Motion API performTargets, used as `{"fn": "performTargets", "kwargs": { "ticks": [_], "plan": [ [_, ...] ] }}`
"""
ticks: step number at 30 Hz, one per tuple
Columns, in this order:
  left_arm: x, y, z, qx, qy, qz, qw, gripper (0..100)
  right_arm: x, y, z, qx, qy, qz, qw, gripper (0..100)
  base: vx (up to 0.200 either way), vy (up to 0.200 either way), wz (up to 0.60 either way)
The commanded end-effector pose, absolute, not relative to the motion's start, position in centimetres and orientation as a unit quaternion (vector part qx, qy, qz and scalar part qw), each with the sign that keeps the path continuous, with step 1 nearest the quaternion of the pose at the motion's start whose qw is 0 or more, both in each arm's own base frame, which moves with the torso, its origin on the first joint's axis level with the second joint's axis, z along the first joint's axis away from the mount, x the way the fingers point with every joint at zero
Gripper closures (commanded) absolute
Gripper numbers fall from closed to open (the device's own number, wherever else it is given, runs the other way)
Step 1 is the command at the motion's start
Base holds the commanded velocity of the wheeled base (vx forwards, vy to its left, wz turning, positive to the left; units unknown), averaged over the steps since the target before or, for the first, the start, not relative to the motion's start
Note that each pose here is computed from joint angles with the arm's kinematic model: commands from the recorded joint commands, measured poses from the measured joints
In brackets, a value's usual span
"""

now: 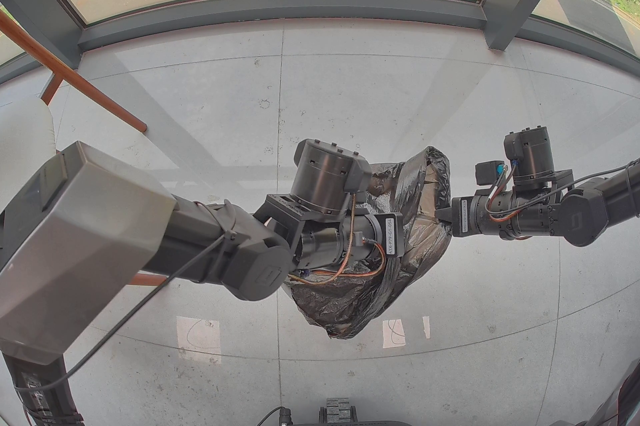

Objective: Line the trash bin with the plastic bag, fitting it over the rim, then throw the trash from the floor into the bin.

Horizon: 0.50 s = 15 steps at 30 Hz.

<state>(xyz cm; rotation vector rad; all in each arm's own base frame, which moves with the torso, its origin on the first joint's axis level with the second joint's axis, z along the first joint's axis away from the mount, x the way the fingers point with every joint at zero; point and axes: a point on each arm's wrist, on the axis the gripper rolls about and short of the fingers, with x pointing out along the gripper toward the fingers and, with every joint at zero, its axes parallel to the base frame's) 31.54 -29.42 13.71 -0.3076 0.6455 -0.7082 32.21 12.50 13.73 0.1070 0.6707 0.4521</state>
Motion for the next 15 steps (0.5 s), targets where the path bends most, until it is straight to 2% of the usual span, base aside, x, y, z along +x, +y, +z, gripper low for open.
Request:
{"fn": "performTargets", "kwargs": {
  "ticks": [1, 6, 15],
  "plan": [
    [32.5, -26.2, 16.9, -0.169, 0.279, -0.318, 0.89, 100, 31.9, 11.5, 13.8, 0.053, 0.327, 0.222, 0.917, 100, 0.0, 0.0, 0.0],
    [31.5, -22.8, 18.3, -0.164, 0.309, -0.287, 0.892, 100, 32.1, 11.1, 13.6, 0.05, 0.33, 0.227, 0.915, 100, 0.0, 0.0, 0.0],
    [32.2, -18.7, 16.5, -0.15, 0.333, -0.245, 0.898, 100, 33.2, 10.1, 12.1, 0.041, 0.344, 0.242, 0.906, 100, 0.0, 0.0, 0.0]
  ]
}}
